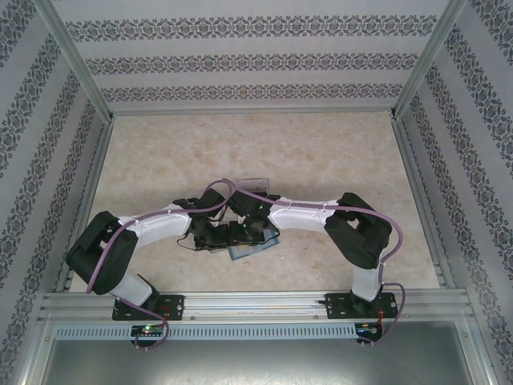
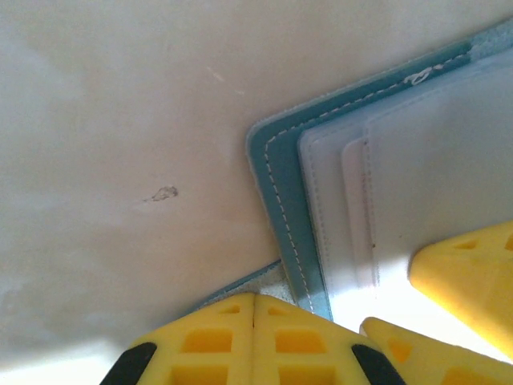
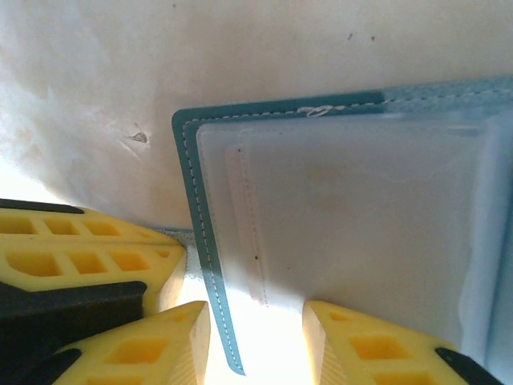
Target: Take the credit cards out of the card holder
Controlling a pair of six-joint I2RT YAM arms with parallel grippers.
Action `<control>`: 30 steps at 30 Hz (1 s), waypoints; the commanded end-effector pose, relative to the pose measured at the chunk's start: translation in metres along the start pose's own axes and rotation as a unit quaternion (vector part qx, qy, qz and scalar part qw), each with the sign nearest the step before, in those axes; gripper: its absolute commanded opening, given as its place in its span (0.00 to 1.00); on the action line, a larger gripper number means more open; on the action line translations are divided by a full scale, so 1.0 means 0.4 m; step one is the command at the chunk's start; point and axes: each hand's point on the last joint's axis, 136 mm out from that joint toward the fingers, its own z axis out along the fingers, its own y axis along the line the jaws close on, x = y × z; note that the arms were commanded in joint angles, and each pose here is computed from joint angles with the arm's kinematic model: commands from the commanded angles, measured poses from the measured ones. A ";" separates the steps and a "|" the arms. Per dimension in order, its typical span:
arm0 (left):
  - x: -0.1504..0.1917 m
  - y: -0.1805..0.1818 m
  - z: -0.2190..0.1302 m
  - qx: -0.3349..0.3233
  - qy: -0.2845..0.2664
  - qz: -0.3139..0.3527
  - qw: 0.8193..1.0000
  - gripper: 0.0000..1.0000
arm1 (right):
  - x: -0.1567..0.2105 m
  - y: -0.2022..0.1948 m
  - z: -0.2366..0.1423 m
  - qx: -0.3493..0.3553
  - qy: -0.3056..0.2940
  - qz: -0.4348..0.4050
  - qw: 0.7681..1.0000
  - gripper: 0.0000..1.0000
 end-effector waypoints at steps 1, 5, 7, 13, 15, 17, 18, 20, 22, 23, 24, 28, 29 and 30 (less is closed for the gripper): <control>0.008 0.018 0.005 -0.017 -0.004 0.004 1.000 0.01 | 0.031 -0.065 0.021 0.066 0.015 -0.006 0.998 0.40; 0.006 0.016 0.003 -0.016 -0.004 0.005 1.000 0.01 | 0.034 -0.081 0.018 0.090 0.016 -0.011 0.996 0.43; 0.005 0.015 0.003 -0.016 -0.004 0.006 1.000 0.01 | 0.034 -0.086 0.009 0.111 0.013 -0.021 0.994 0.43; 0.009 0.015 0.004 -0.015 -0.001 0.006 1.000 0.01 | 0.029 -0.112 -0.018 0.182 0.000 -0.051 0.982 0.46; 0.008 0.014 0.003 -0.015 -0.001 0.007 1.000 0.01 | 0.029 -0.116 -0.021 0.198 -0.001 -0.059 0.978 0.48; 0.007 0.014 0.003 -0.016 0.000 0.009 1.000 0.01 | 0.030 -0.118 -0.023 0.211 -0.002 -0.065 0.975 0.49; 0.009 0.014 0.003 -0.016 0.000 0.008 1.000 0.01 | 0.030 -0.118 -0.022 0.214 -0.002 -0.068 0.975 0.50; 0.008 0.014 0.003 -0.016 0.001 0.010 1.000 0.01 | 0.032 -0.114 -0.020 0.215 -0.001 -0.070 0.974 0.51; 0.009 0.015 0.003 -0.017 0.001 0.010 1.000 0.01 | 0.033 -0.112 -0.021 0.218 -0.002 -0.073 0.973 0.52; 0.009 0.015 0.004 -0.017 0.002 0.011 1.000 0.01 | 0.033 -0.115 -0.021 0.223 -0.002 -0.073 0.972 0.52; 0.009 0.014 0.003 -0.016 0.002 0.011 1.000 0.01 | 0.032 -0.118 -0.025 0.229 -0.003 -0.074 0.971 0.52; 0.009 0.012 0.002 -0.015 0.002 0.011 1.000 0.01 | 0.026 -0.128 -0.048 0.248 -0.013 -0.078 0.966 0.52; 0.009 0.013 0.003 -0.016 0.002 0.012 1.000 0.00 | 0.023 -0.130 -0.056 0.253 -0.016 -0.080 0.964 0.53; 0.009 0.013 0.002 -0.016 0.002 0.012 1.000 0.01 | 0.021 -0.130 -0.061 0.255 -0.019 -0.082 0.963 0.53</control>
